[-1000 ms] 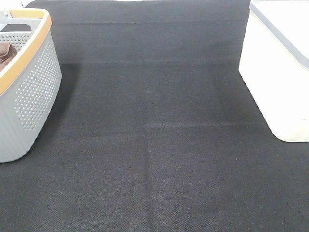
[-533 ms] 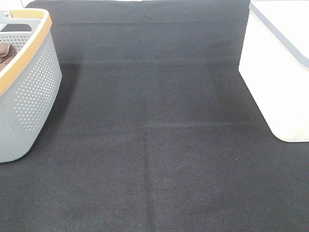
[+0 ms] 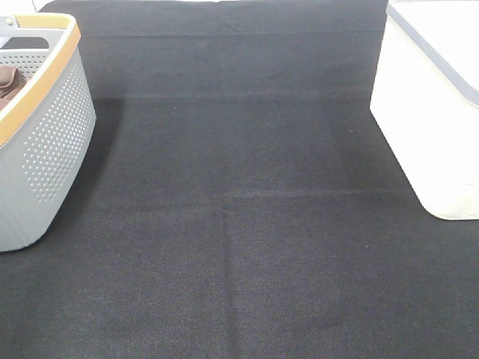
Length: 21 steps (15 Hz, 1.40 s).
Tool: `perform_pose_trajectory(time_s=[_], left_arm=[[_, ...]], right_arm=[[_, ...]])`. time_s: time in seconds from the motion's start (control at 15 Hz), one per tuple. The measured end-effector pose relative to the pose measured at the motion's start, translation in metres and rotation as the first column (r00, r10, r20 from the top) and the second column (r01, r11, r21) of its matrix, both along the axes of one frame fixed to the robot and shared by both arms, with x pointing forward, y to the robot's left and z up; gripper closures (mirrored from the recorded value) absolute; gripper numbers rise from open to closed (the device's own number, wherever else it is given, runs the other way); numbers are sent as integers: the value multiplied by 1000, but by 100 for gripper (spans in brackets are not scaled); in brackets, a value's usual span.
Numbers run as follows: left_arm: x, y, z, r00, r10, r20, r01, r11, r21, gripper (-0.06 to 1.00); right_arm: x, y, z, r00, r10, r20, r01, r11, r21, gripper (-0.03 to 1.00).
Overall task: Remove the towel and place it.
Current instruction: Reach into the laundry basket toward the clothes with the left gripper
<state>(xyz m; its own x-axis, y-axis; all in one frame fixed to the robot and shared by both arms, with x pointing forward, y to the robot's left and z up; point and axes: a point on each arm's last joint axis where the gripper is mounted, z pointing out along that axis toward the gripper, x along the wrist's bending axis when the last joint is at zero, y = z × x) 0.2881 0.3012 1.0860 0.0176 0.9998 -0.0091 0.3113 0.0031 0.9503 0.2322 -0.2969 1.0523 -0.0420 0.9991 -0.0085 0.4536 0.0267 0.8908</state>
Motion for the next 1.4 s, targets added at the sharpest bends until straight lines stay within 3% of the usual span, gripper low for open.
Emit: perform_pose_trajectory(time_s=[0.13, 0.4, 0.53, 0.6, 0.73, 0.93, 1.07, 1.2, 1.4], left_arm=[[33, -2, 7, 1000, 11, -15, -12, 999, -40, 22], [119, -5, 13, 975, 16, -223, -25, 999, -36, 22], [137, -6, 14, 962, 17, -271, -27, 999, -33, 22], [155, -6, 16, 944, 21, -329, -30, 999, -23, 22], [198, -5, 12, 878, 56, -475, -47, 998, 31, 22], [241, 2, 8, 777, 162, -608, -125, 987, 104, 22], [270, 8, 4, 703, 241, -669, -154, 970, 188, 22], [290, 12, 1, 668, 287, -686, -159, 956, 246, 23], [313, 18, -2, 652, 342, -677, -195, 938, 287, 25]], right_arm=[[0, 0, 0, 1000, 0, 0, 0, 1000, 0, 22], [0, 0, 0, 1000, 0, 0, 0, 1000, 0, 22], [0, 0, 0, 1000, 0, 0, 0, 1000, 0, 22], [0, 0, 0, 1000, 0, 0, 0, 1000, 0, 22], [0, 0, 0, 1000, 0, 0, 0, 1000, 0, 22], [0, 0, 0, 1000, 0, 0, 0, 1000, 0, 22], [0, 0, 0, 1000, 0, 0, 0, 1000, 0, 22], [0, 0, 0, 1000, 0, 0, 0, 1000, 0, 22], [0, 0, 0, 1000, 0, 0, 0, 1000, 0, 22]])
